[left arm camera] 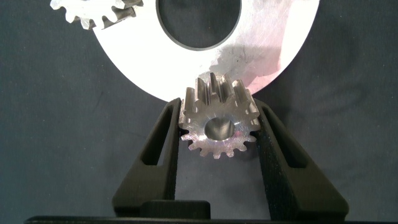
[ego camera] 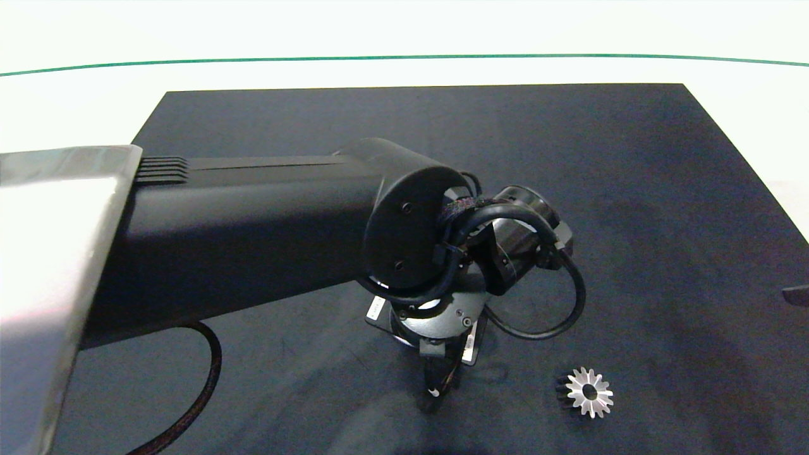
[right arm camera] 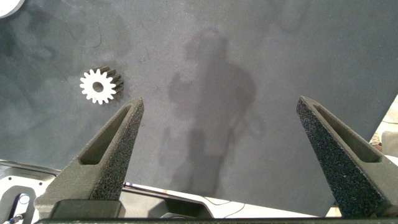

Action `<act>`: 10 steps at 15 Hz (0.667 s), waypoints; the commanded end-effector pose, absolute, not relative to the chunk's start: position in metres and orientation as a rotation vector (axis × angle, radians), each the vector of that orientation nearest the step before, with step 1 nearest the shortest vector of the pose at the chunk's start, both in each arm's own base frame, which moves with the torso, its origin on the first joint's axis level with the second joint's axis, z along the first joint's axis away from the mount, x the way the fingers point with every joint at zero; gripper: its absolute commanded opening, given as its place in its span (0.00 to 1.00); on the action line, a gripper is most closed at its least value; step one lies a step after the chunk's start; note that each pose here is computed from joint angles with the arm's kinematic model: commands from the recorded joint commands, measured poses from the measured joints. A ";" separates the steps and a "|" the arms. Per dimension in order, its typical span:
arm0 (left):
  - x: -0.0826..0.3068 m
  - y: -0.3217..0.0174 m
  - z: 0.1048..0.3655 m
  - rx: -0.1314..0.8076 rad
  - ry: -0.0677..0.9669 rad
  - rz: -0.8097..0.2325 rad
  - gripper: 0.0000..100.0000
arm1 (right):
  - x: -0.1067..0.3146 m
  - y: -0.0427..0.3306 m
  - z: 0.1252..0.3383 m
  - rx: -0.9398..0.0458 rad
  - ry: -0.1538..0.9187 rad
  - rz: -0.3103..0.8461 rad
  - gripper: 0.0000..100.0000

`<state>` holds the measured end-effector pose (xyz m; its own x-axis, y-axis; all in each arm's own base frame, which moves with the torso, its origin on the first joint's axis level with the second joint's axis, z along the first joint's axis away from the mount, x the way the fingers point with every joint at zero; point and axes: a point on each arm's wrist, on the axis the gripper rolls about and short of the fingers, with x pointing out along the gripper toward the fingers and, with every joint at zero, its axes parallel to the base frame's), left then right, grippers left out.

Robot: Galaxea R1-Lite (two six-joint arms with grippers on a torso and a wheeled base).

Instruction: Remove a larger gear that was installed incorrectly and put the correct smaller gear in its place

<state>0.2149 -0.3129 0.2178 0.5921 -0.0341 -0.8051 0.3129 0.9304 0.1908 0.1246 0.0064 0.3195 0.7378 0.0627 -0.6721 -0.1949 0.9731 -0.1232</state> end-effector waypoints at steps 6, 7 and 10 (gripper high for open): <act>0.211 -0.311 0.219 0.335 0.920 -0.206 0.13 | 0.124 0.006 0.319 -0.193 0.732 0.146 1.00; 0.210 -0.312 0.218 0.337 0.921 -0.207 0.13 | 0.124 0.006 0.319 -0.193 0.732 0.146 1.00; 0.211 -0.312 0.217 0.338 0.922 -0.205 0.13 | 0.124 0.006 0.319 -0.193 0.732 0.146 1.00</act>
<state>0.2112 -0.3126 0.2179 0.5913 -0.0367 -0.8056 0.3194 0.9279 0.1922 0.1241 0.0063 0.3195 0.7391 0.0639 -0.6705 -0.1962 0.9727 -0.1236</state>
